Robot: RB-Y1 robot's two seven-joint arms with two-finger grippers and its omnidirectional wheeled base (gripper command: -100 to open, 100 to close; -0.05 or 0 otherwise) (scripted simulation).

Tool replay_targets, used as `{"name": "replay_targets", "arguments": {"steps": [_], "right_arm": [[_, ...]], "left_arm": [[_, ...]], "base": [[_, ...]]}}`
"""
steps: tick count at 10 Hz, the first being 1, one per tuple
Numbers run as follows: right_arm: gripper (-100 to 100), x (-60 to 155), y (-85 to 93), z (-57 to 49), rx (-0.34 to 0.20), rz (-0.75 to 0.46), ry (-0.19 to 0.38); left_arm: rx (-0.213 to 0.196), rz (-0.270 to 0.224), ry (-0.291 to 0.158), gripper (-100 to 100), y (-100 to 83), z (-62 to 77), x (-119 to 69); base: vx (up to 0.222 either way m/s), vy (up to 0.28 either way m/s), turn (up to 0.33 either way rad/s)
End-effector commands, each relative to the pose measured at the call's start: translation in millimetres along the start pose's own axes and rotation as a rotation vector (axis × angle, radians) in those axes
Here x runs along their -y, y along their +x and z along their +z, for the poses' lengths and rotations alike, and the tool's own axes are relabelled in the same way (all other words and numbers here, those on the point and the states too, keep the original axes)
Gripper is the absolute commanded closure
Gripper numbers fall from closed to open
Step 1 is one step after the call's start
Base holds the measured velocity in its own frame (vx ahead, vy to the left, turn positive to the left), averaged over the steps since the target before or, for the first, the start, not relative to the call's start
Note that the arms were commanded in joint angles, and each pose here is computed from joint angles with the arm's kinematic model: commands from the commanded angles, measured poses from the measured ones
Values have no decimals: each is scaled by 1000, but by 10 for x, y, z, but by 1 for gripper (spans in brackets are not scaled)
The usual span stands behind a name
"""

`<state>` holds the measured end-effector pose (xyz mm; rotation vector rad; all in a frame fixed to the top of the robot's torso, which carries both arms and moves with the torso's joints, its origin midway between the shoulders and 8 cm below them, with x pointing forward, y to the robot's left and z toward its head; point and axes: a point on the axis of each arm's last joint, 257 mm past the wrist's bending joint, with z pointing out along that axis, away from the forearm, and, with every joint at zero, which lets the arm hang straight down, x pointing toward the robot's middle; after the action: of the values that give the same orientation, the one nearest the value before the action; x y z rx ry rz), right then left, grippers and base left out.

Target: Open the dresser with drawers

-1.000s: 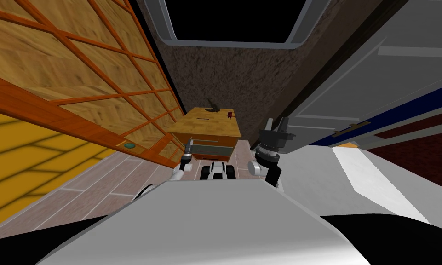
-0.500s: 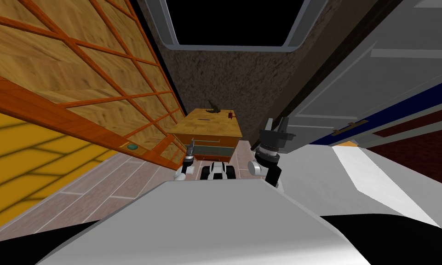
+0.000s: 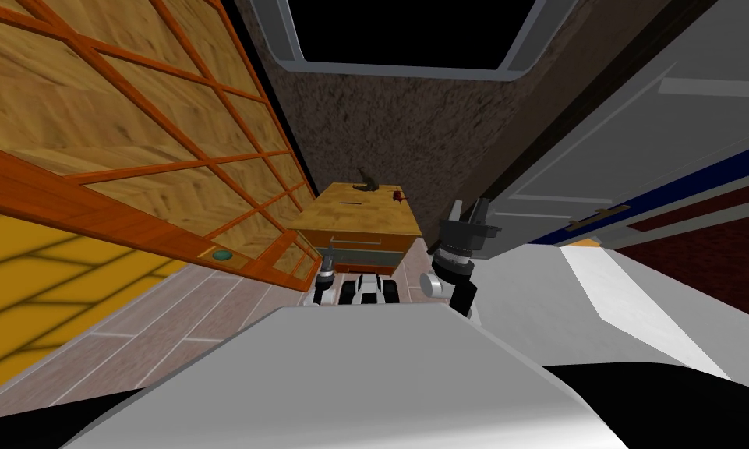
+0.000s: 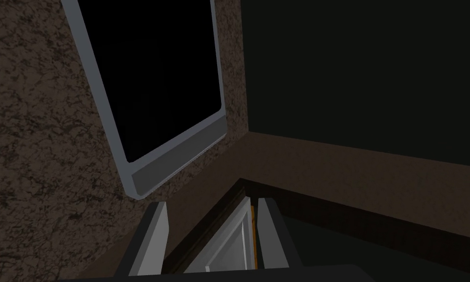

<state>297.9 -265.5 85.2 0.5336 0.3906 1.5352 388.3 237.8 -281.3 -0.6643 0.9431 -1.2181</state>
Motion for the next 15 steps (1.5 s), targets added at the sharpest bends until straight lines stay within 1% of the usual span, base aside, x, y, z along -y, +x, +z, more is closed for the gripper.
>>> {"name": "replay_targets", "arguments": {"steps": [1,2,3,4,7,11,15], "right_arm": [[0,0,0,0,0,0,0],[0,0,0,0,0,0,0],[0,0,0,0,0,0,0],[0,0,0,0,0,0,0],[0,0,0,0,0,0,0],[0,0,0,0,0,0,0],[0,0,0,0,0,0,0]], "left_arm": [[5,6,-2,100,51,-72,40],[-20,40,-4,-100,-62,-37,-4],[-30,52,-6,-100,-104,-6,-27],[-47,71,-12,-100,-165,76,-72],[-64,85,-27,-100,-200,235,-138],[-77,89,-52,-100,-182,469,-223],[-85,83,-79,-100,-123,686,-293]], "base": [[11,39,-6],[-15,3,9],[-33,-11,9],[-58,-25,13],[-61,-28,11],[-56,-22,11],[-58,-22,11]]}}
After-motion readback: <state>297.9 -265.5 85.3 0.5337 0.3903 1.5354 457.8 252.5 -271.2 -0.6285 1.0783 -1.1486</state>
